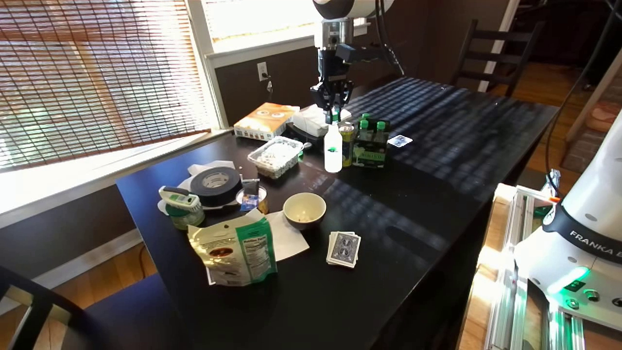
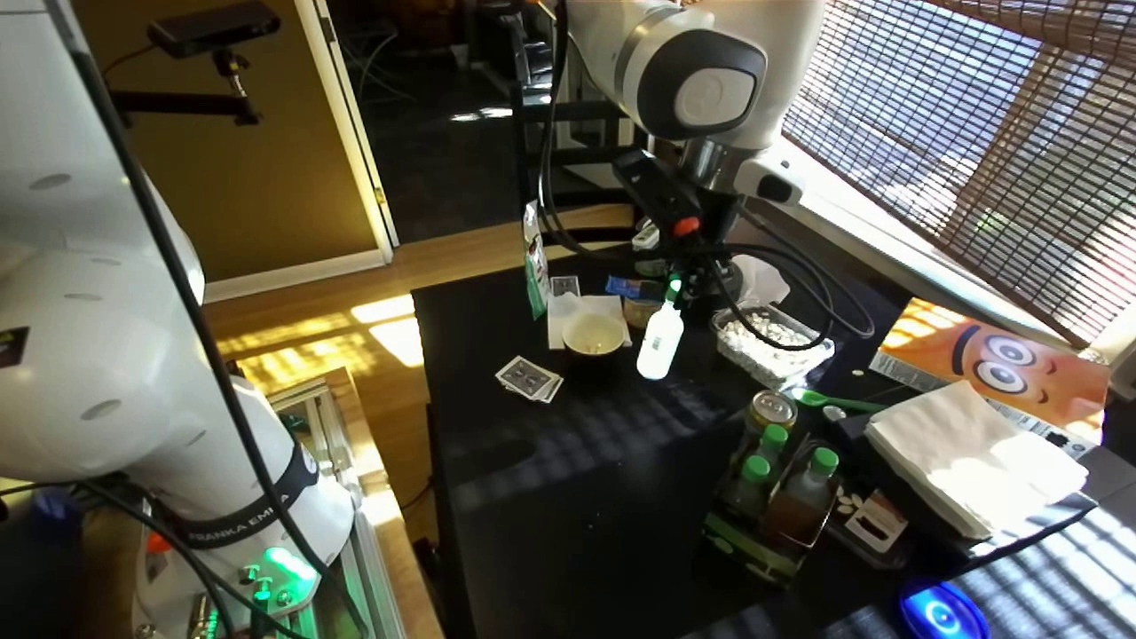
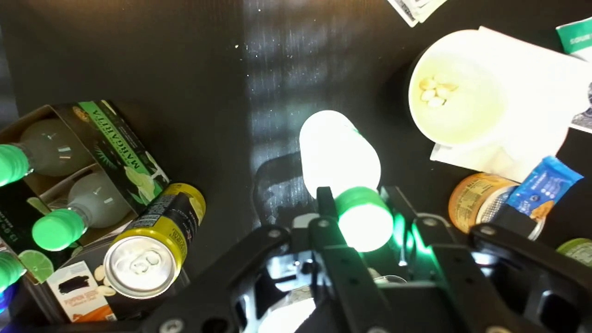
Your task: Remove one glass bottle from the box.
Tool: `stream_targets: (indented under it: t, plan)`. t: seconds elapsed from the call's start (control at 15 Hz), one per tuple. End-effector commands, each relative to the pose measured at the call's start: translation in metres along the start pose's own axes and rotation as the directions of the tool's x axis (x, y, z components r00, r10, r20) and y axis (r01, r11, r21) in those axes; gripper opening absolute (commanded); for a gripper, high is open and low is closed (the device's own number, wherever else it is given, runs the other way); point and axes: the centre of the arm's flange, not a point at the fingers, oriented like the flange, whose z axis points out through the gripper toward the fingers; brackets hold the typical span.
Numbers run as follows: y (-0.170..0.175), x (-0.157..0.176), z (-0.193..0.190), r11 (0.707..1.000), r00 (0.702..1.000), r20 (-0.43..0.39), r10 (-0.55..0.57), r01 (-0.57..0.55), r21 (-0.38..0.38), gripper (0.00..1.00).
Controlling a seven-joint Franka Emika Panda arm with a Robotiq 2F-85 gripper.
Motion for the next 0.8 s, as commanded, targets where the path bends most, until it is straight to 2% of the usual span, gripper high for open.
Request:
stream_targets:
  t: [0.0,0.13,0.27,0.73]
  plan:
    - [-0.003,0.02,0.004,0.996,0.993,-0.072,0.089,-0.086,0.036,0.07]
    - [-0.007,0.038,0.002,0.992,0.986,-0.113,0.121,-0.116,0.048,0.07]
    - [-0.008,0.059,-0.001,0.987,0.979,-0.131,0.158,-0.156,0.027,0.07]
    - [0.002,0.116,0.019,0.963,0.962,-0.038,0.269,-0.269,0.009,0.07]
